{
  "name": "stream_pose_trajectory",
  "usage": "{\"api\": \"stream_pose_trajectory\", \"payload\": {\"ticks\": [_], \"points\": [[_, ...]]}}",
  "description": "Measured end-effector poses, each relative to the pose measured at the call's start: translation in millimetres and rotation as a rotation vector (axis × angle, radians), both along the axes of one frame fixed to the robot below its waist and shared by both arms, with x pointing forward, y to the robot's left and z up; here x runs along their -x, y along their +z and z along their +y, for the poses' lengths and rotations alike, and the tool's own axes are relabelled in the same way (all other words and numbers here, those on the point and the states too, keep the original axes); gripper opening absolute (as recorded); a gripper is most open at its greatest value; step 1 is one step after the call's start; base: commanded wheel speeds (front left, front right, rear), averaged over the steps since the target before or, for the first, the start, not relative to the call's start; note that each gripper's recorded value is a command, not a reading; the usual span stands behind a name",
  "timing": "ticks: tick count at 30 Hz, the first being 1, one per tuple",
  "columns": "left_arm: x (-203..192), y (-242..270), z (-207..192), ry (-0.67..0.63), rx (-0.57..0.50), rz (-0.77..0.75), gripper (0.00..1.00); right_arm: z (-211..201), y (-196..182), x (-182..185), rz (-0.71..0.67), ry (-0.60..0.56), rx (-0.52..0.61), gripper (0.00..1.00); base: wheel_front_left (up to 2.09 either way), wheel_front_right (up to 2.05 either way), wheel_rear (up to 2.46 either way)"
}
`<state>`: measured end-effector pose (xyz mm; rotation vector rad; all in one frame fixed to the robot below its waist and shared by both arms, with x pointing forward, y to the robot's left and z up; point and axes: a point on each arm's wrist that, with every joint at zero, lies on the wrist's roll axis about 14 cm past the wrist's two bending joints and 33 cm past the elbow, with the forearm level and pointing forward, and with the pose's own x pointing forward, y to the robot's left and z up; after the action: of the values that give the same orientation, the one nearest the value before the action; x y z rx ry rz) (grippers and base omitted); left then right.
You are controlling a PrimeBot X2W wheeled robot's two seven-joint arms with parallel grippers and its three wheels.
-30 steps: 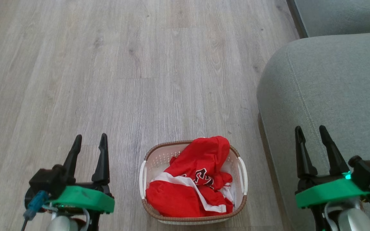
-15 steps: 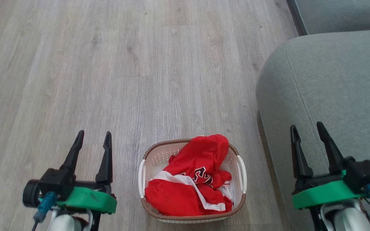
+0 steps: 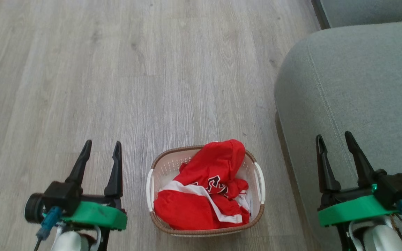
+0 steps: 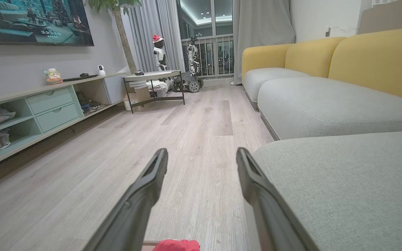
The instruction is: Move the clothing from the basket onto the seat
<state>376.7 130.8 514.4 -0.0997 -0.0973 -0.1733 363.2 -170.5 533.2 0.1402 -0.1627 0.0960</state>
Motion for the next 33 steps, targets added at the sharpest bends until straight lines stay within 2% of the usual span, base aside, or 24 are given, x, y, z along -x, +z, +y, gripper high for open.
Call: {"api": "stream_pose_trajectory", "payload": {"ticks": [15, 33], "points": [[-41, -30, -29, -0.089, 0.011, 0.075, 1.0, -11, -12, -31, 0.028, -0.033, -0.006, 1.0, 0.0, 0.0, 0.0], [-80, -138, -85, -0.275, 0.0, 0.355, 1.0, -32, -27, -75, 0.042, -0.085, 0.027, 1.0, 0.0, 0.0, 0.0]]}}
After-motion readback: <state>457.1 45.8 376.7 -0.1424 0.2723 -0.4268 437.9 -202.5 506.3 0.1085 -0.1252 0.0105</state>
